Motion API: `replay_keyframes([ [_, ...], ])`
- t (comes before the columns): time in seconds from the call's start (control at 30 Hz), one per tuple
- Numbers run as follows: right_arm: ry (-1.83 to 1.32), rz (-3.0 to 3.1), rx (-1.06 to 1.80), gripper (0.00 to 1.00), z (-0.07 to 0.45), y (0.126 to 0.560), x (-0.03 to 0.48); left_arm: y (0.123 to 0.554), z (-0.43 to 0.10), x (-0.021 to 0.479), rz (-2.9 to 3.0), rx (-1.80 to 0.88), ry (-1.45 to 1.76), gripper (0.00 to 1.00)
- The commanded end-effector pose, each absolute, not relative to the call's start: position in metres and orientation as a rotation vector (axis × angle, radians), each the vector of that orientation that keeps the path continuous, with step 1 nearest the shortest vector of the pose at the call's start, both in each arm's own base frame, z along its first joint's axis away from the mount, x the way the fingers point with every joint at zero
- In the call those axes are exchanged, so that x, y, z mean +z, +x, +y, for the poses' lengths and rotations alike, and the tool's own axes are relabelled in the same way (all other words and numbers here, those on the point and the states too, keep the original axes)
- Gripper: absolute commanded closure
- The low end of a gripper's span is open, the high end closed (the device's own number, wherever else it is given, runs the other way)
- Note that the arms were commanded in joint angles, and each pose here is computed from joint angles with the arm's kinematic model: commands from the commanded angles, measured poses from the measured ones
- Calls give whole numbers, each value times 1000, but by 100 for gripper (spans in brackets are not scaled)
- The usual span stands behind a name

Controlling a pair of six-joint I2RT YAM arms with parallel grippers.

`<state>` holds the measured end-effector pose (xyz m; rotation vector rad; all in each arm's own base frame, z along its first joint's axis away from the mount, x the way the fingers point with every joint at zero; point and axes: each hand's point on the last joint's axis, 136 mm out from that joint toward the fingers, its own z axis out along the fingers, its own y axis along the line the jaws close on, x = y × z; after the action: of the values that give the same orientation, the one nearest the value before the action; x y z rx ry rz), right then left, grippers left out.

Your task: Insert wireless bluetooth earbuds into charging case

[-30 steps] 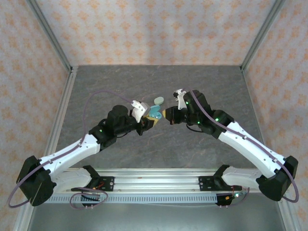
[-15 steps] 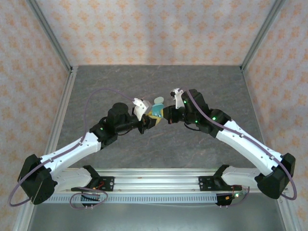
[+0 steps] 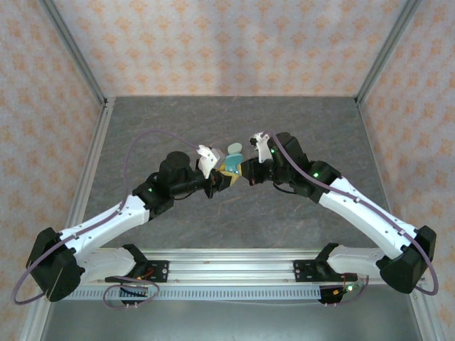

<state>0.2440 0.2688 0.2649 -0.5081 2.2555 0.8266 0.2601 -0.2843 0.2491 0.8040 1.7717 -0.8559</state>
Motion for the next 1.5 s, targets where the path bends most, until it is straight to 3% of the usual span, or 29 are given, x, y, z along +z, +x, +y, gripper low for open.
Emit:
replay_keyframes([
  [0.0,-544,2267,766,90,264,243,266,260,-290,277,1685,-876,801,92],
  [0.37,-545,2234,838,72,271,240,286,260,-289,278,1687,-874,800,92],
  [0.87,-423,2189,839,64,267,251,325,260,-288,284,1672,-871,800,92],
  [1.07,-295,2187,794,50,252,263,336,257,-287,295,1638,-868,812,92],
  [1.2,-154,2201,869,43,246,274,336,253,-287,302,1621,-874,822,92],
  [1.47,56,2240,1143,39,253,289,329,250,-286,314,1583,-883,829,91],
])
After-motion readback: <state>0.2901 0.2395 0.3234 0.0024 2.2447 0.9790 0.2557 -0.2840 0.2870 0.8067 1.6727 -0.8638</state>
